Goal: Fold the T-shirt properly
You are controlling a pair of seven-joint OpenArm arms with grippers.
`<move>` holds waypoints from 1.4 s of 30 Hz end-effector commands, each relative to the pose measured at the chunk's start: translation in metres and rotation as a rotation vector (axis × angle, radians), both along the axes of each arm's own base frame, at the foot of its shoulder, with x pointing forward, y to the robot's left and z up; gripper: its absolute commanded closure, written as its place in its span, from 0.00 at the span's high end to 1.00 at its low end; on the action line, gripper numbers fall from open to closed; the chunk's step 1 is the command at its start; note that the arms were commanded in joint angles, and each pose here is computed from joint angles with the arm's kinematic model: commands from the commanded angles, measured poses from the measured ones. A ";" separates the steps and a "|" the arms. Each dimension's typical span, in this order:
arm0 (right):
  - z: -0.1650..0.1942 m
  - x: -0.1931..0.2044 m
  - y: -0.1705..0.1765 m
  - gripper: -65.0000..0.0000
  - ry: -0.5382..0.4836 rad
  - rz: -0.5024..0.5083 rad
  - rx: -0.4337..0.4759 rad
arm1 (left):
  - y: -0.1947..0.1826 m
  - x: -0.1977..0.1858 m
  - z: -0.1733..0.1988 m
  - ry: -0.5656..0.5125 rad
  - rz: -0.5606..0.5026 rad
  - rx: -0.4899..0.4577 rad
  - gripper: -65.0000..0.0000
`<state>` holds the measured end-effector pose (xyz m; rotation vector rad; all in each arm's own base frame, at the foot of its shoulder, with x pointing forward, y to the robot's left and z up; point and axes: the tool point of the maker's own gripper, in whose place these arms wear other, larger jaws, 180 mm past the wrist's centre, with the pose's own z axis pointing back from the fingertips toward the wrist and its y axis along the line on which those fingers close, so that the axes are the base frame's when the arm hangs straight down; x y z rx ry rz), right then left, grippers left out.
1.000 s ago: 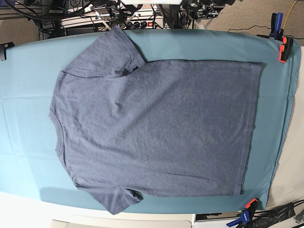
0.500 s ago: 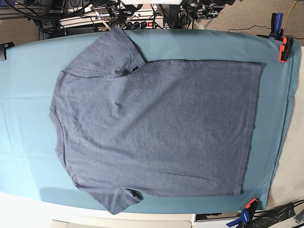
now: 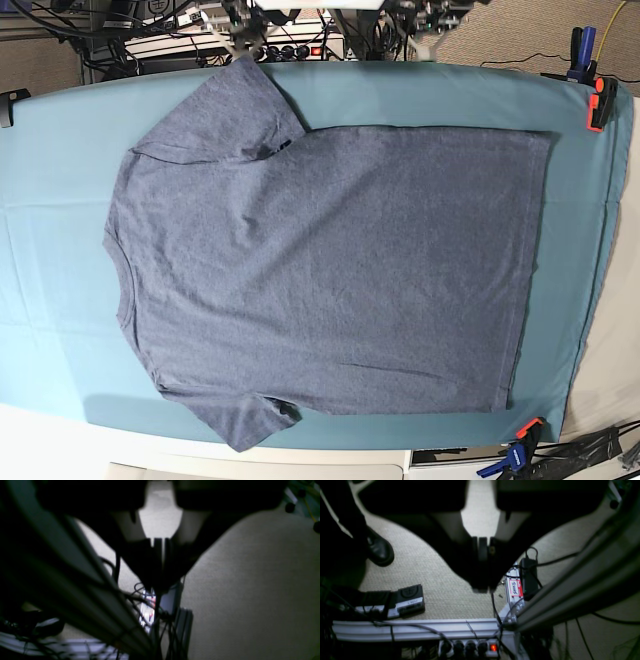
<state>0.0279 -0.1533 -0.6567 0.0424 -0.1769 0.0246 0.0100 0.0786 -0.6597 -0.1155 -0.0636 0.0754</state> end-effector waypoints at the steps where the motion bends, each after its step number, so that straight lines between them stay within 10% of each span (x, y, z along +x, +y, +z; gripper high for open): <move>1: 0.001 0.001 -0.005 0.00 -0.015 -0.001 -0.003 | 0.000 -0.011 0.000 0.011 0.000 -0.001 0.03; 20: 0.045 -0.042 -0.058 0.00 -0.089 0.085 -0.113 | 0.008 -0.083 0.050 -0.089 -0.082 -0.028 0.03; 28: 0.058 -0.033 -0.088 0.00 -0.122 0.103 -0.204 | 0.075 -0.059 0.051 -0.116 0.067 0.099 0.03; 42: 0.081 -0.034 -0.086 0.00 -0.176 0.140 -0.207 | 0.157 -0.079 0.087 -0.104 0.278 0.022 0.03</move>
